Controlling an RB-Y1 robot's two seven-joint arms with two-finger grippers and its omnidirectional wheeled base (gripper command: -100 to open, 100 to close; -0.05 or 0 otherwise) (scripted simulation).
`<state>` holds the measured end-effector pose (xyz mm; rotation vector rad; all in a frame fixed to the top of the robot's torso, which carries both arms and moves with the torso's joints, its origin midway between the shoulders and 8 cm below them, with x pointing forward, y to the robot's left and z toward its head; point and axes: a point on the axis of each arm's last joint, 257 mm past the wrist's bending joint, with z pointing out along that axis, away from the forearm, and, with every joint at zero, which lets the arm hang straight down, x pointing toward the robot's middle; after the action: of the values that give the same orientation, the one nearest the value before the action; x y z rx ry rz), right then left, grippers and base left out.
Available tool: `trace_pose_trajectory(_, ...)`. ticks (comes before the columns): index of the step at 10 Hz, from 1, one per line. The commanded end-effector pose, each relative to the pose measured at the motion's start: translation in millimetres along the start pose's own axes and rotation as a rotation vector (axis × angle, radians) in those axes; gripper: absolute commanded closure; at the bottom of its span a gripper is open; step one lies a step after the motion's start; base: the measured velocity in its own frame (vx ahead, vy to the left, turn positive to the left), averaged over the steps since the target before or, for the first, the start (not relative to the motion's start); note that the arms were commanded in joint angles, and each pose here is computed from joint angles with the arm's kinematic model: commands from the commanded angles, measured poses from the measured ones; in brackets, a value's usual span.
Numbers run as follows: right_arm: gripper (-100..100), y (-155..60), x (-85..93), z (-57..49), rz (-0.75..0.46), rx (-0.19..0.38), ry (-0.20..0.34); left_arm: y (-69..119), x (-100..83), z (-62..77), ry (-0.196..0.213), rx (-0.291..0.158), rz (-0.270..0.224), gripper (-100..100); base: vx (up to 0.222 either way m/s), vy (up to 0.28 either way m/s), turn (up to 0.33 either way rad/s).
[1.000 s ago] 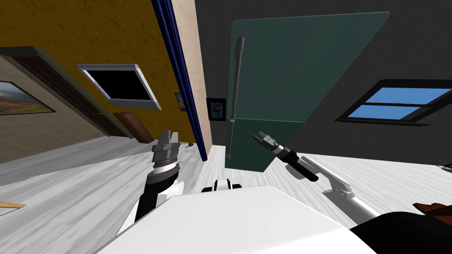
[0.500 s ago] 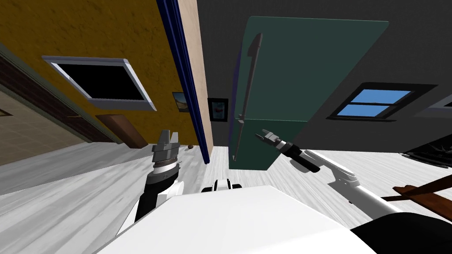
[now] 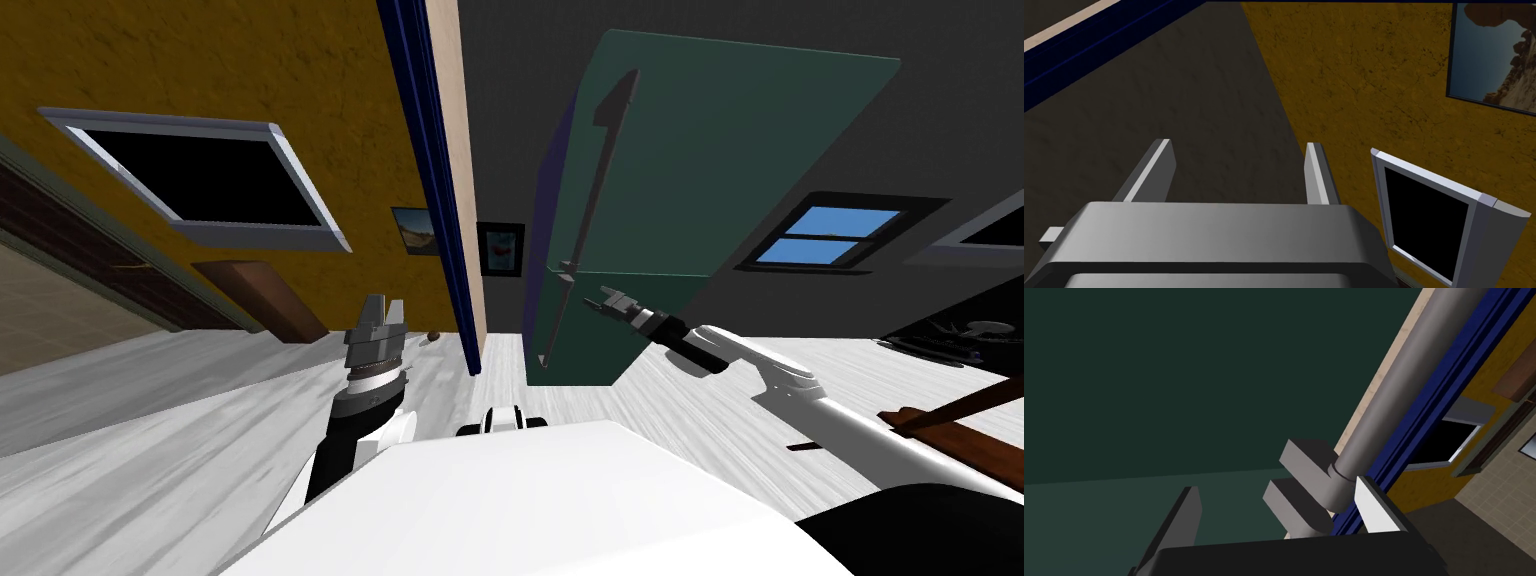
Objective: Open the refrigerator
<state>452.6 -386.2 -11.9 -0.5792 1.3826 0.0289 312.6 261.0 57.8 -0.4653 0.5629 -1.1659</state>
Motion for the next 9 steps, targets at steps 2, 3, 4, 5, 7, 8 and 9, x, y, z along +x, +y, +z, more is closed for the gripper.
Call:
trace_pose_trajectory(2,-100,-51,-5.8,2.7,-0.157,0.052,0.056,0.0,0.0,0.0,0.000,0.000,0.000,0,0.076,0.300,-0.100)
trace_pose_trajectory(3,-100,-63,-9.1,3.5,-0.196,0.066,0.068,-0.1,0.0,0.0,0.000,0.000,0.000,0,0.040,0.294,-0.123)
trace_pose_trajectory(4,-100,-75,-12.9,4.3,-0.233,0.079,0.079,0.0,0.0,0.0,0.000,0.000,0.000,0,0.032,0.241,-0.147)
trace_pose_trajectory(5,-100,-86,-16.9,4.9,-0.267,0.091,0.089,0.0,0.0,0.0,0.000,0.000,0.000,0,0.023,0.177,-0.088)
trace_pose_trajectory(7,-100,-103,-25.1,6.1,-0.326,0.111,0.104,0.0,0.0,0.0,0.000,0.000,0.000,0,0.027,0.164,-0.078)
trace_pose_trajectory(8,-100,-110,-29.0,6.6,-0.351,0.119,0.110,0.0,0.0,0.0,0.000,0.000,0.000,0,0.008,0.163,-0.087)
trace_pose_trajectory(9,-100,-116,-32.4,7.1,-0.371,0.125,0.114,0.0,0.0,0.0,0.000,0.000,0.000,0,0.015,0.135,-0.063)
